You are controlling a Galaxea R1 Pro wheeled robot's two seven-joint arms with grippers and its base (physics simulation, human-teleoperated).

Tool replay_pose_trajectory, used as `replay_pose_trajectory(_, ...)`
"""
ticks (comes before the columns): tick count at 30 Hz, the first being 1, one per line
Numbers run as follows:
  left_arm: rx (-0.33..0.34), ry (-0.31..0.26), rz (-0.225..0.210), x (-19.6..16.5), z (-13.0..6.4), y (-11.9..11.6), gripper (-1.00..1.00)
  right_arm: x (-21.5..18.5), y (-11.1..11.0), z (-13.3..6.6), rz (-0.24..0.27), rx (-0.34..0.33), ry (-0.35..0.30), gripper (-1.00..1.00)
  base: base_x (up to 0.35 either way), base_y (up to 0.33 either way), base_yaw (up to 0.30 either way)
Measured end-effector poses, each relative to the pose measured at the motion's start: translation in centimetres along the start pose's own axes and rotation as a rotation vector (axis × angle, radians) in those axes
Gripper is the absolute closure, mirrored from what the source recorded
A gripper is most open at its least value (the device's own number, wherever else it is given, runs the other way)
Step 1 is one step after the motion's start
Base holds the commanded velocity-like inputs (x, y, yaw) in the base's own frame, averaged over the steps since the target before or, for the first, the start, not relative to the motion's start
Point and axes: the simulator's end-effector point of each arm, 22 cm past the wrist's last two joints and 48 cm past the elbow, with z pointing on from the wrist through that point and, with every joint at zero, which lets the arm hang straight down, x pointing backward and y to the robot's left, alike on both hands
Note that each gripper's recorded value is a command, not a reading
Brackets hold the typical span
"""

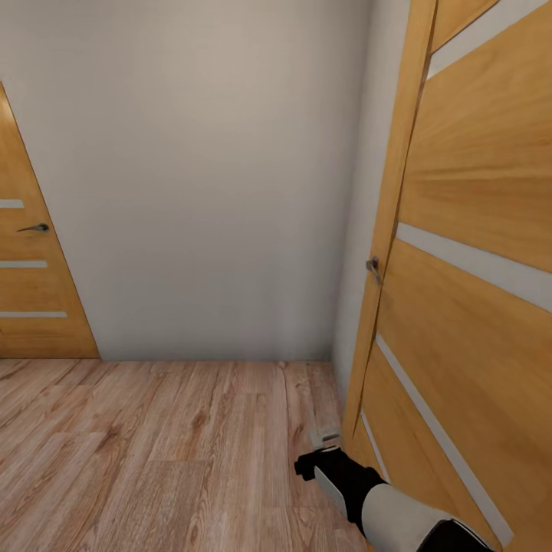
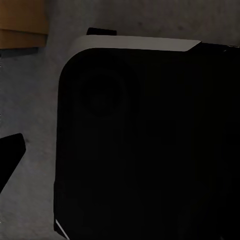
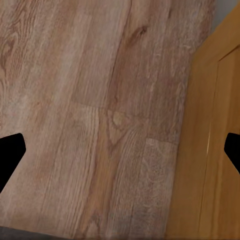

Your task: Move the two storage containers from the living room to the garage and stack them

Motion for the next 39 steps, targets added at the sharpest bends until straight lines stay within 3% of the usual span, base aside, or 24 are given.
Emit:
replay_pose_trajectory(13,-0.001,0.000,-0.003,0.0,0.0,0.0,-1.00,1.4,0.3,0.2,0.002,-0.003,0.017,-1.00,0.000,0.000,0.000)
replay_pose_trajectory(16,-0.001,0.000,-0.003,0.0,0.0,0.0,-1.00,3.1,0.5,0.3,-0.035,0.001,0.021,-1.00,0.000,0.000,0.000)
replay_pose_trajectory(28,-0.001,0.000,-0.003,0.0,0.0,0.0,-1.00,3.0,0.1,0.4,-0.045,0.010,0.013,-1.00,0.000,0.000,0.000)
replay_pose_trajectory(39,-0.001,0.000,-0.003,0.0,0.0,0.0,-1.00,8.8,-2.3,1.2,-0.051,0.051,0.082,-1.00,0.000,0.000,0.000)
